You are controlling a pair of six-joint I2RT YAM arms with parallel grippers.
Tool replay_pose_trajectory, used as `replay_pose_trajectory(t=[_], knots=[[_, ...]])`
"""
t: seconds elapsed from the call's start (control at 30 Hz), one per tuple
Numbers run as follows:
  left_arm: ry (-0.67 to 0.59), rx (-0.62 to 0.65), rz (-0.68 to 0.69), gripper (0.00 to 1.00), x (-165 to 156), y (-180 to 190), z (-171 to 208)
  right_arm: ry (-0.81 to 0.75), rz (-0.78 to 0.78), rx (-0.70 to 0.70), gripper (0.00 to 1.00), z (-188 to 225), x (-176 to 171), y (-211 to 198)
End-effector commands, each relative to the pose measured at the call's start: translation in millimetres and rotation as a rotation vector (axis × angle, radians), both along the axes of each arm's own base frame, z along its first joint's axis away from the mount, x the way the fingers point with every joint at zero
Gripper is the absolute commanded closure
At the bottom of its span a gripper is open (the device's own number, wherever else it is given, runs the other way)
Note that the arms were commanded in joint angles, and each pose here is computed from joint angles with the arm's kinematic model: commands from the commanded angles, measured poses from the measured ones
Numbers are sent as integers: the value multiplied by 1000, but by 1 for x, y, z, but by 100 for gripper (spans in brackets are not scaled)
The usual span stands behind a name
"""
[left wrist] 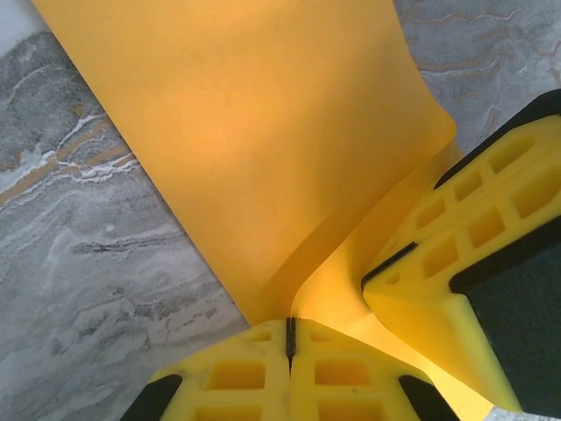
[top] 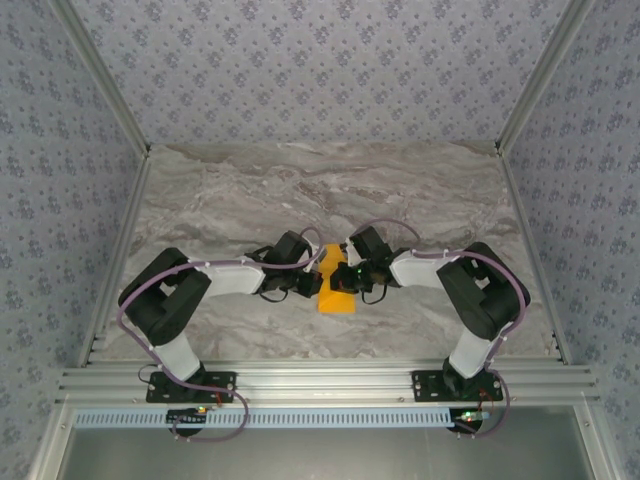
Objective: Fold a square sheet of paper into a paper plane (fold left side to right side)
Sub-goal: Fold the triangle a second time at the center of the table.
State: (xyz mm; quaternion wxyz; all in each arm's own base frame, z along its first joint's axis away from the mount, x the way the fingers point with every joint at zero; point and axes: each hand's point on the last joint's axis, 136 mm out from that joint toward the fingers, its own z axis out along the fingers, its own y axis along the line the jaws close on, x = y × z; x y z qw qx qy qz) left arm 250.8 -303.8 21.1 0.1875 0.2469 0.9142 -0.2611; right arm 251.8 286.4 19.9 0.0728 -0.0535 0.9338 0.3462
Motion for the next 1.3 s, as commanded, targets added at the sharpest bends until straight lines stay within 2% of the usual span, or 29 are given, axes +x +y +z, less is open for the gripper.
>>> replay_pose_trajectory(t=[0.0, 0.47, 0.77, 0.9, 1.07, 1.27], knots=[[28, 53, -11, 100, -4, 6, -13, 51, 4, -77, 98, -20, -12, -12], [4, 26, -10, 100, -1, 2, 4, 119, 2, -163, 98, -37, -22, -24], [-60, 9, 10, 87, 5, 5, 39, 154, 4, -201, 98, -45, -29, -29], [-91, -1, 36, 76, 6, 12, 57, 153, -1, -213, 98, -45, -29, -31], [-66, -92, 46, 74, -9, 13, 75, 149, 0, -216, 98, -44, -28, -31], [85, -263, 31, 78, -41, 0, 69, 145, 0, -224, 98, -41, -28, -32]])
